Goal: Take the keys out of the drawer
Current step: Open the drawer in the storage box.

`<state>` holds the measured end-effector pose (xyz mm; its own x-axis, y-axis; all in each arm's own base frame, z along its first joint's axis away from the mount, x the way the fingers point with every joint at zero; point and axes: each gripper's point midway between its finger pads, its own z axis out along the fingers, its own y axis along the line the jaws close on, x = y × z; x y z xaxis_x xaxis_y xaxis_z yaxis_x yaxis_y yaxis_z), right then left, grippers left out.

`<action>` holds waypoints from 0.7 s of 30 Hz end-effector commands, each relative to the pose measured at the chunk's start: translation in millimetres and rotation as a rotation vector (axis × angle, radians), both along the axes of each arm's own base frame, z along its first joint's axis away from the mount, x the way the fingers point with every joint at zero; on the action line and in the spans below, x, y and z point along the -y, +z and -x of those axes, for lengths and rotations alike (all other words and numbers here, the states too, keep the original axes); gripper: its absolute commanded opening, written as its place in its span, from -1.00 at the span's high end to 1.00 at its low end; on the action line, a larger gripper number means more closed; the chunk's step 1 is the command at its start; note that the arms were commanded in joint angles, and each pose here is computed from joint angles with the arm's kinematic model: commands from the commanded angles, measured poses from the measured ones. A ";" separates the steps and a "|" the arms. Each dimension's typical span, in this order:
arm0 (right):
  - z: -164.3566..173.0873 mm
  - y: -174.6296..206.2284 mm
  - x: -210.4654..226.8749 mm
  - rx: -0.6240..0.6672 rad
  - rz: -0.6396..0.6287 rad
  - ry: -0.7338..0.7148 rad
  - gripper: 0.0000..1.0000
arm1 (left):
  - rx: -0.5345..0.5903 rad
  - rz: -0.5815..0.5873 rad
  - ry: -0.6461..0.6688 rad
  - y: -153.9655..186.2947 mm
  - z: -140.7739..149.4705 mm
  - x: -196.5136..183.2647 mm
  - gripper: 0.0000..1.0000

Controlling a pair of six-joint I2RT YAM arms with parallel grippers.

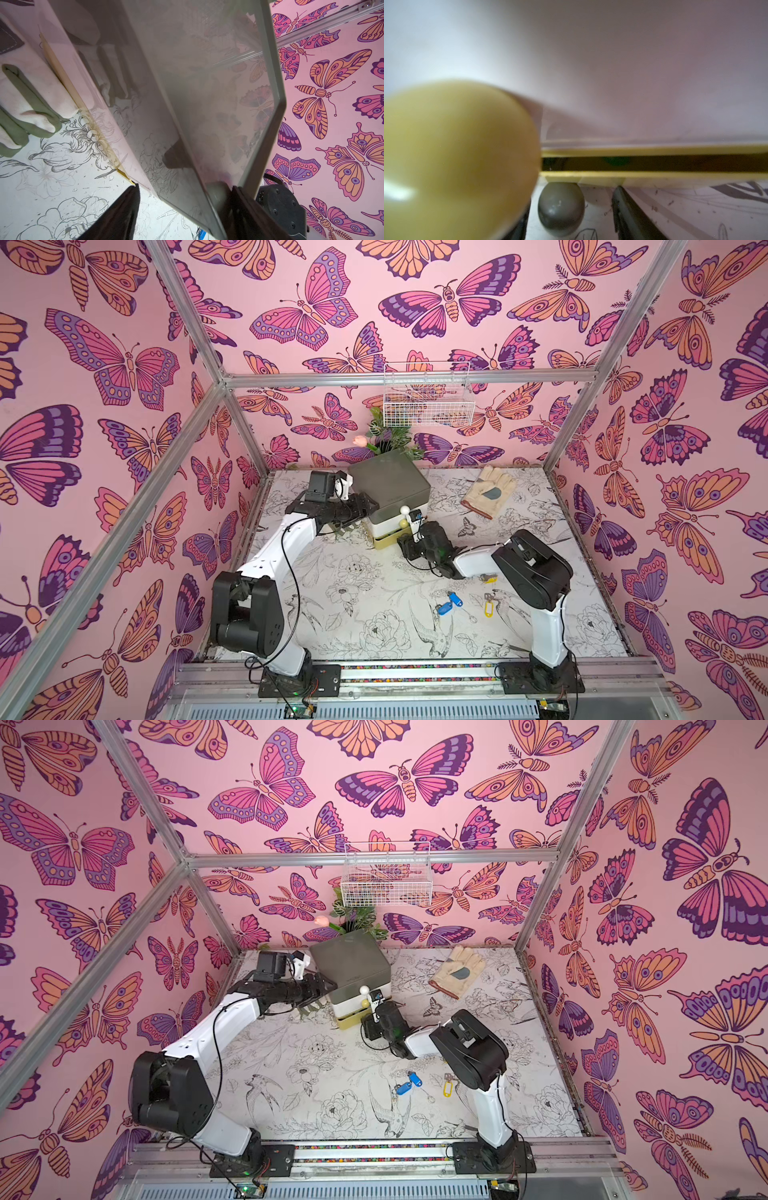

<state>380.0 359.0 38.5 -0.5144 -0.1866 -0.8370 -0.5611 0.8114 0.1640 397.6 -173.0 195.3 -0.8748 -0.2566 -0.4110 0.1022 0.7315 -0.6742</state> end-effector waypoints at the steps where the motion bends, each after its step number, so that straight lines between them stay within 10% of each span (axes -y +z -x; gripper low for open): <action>1: -12.1 11.3 -11.7 0.047 -0.025 0.019 -0.23 | -0.368 -0.159 -0.003 -90.6 64.2 -19.8 -0.49; 21: 14.2 25.9 10.8 0.039 -0.014 0.041 0.44 | -0.362 -0.160 0.031 -84.4 65.2 -22.4 -0.49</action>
